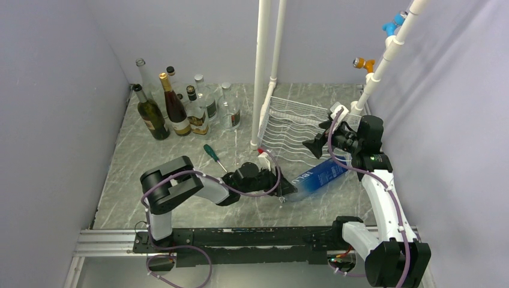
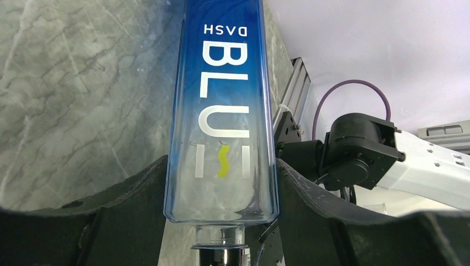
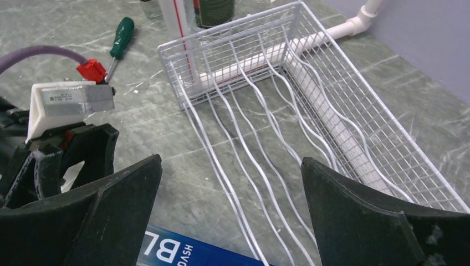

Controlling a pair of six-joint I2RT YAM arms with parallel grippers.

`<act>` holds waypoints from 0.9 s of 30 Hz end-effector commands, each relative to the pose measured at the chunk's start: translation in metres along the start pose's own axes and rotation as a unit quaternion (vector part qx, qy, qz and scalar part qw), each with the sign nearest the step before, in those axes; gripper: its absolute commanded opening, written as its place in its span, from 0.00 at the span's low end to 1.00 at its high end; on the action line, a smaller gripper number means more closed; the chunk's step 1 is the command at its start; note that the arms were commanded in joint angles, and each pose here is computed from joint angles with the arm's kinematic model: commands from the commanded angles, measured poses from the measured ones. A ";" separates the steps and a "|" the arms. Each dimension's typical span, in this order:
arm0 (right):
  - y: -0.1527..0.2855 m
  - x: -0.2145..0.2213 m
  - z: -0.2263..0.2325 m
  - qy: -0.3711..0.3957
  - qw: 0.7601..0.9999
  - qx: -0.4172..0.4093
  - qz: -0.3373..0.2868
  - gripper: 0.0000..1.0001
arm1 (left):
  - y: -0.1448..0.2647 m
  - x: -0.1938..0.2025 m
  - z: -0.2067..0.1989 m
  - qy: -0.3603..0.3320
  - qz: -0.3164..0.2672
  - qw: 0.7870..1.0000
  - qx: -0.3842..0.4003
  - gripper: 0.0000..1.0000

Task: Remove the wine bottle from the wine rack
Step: Pick up the wine bottle from the wine rack.

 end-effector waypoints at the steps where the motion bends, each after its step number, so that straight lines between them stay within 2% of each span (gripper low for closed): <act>1: 0.000 0.001 0.010 0.020 0.999 -0.044 -0.003 1.00 | 0.013 -0.023 -0.016 0.007 -0.035 0.999 0.026 0.00; 12: -0.001 0.019 0.034 0.059 0.987 -0.151 0.021 1.00 | 0.042 -0.027 -0.007 0.041 -0.036 0.998 0.015 0.00; 22: 0.003 0.049 0.071 0.167 0.945 -0.279 0.013 1.00 | 0.064 -0.029 0.000 0.058 -0.027 0.998 0.011 0.00; 27: -0.001 0.067 0.087 0.202 0.922 -0.327 0.033 1.00 | 0.073 -0.030 0.002 0.067 -0.025 0.997 0.011 0.00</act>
Point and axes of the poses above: each gripper's point midway between its finger pads, its own y axis back along the fingers, its own z axis along the line the jaws close on, x = y × z, the point moved 5 cm from there along y, back along the fingers, and after that the axes turned 10 degrees about -y, right-handed, at the moved point
